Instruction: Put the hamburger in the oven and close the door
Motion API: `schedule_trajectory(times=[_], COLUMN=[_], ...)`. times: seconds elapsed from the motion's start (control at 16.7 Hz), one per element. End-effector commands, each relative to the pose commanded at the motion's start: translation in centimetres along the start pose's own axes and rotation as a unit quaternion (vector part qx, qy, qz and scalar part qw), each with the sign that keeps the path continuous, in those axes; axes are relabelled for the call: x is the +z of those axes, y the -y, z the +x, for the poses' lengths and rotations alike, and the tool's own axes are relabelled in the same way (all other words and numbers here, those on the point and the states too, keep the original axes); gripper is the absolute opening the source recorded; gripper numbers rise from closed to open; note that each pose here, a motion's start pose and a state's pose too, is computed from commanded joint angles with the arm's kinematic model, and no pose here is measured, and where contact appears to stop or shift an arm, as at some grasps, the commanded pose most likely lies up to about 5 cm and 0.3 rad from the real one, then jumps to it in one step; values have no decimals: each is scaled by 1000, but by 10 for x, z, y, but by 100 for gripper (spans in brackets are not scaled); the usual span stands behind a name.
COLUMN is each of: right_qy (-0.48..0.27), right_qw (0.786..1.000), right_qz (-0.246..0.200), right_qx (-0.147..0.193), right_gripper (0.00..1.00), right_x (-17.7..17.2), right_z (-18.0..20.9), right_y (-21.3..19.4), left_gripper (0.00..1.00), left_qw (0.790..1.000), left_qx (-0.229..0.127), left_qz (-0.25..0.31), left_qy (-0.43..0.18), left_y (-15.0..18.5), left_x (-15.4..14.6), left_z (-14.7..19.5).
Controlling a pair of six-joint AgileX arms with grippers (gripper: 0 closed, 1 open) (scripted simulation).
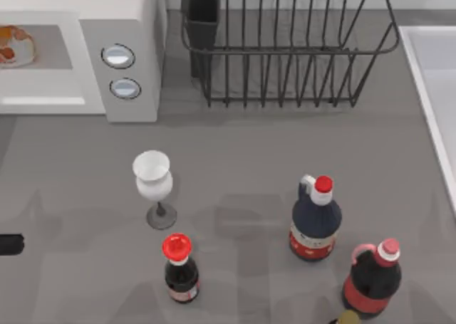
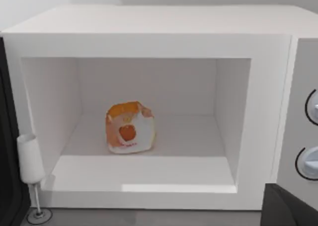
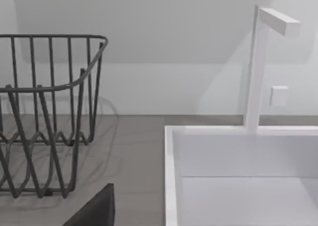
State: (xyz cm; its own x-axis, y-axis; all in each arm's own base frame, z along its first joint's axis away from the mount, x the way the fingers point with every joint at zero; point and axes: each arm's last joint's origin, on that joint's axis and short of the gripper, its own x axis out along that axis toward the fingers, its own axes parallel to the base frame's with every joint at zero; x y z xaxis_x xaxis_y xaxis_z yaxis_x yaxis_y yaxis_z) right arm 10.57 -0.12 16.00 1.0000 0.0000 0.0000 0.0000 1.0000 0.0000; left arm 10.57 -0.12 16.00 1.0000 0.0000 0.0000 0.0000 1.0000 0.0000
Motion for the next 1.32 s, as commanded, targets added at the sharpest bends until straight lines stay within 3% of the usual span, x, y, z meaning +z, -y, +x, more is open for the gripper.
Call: schedule_trajectory(times=[1.32], right_qy=[0], right_qw=[1000], right_qz=[0], right_qx=[0], right_gripper=[100], right_x=[0], right_z=[0], right_y=[0], left_gripper=[0], left_qw=[1000], left_qx=[0], left_qz=[-1], left_qy=[5], left_y=[10], left_x=[-5], left_z=[5])
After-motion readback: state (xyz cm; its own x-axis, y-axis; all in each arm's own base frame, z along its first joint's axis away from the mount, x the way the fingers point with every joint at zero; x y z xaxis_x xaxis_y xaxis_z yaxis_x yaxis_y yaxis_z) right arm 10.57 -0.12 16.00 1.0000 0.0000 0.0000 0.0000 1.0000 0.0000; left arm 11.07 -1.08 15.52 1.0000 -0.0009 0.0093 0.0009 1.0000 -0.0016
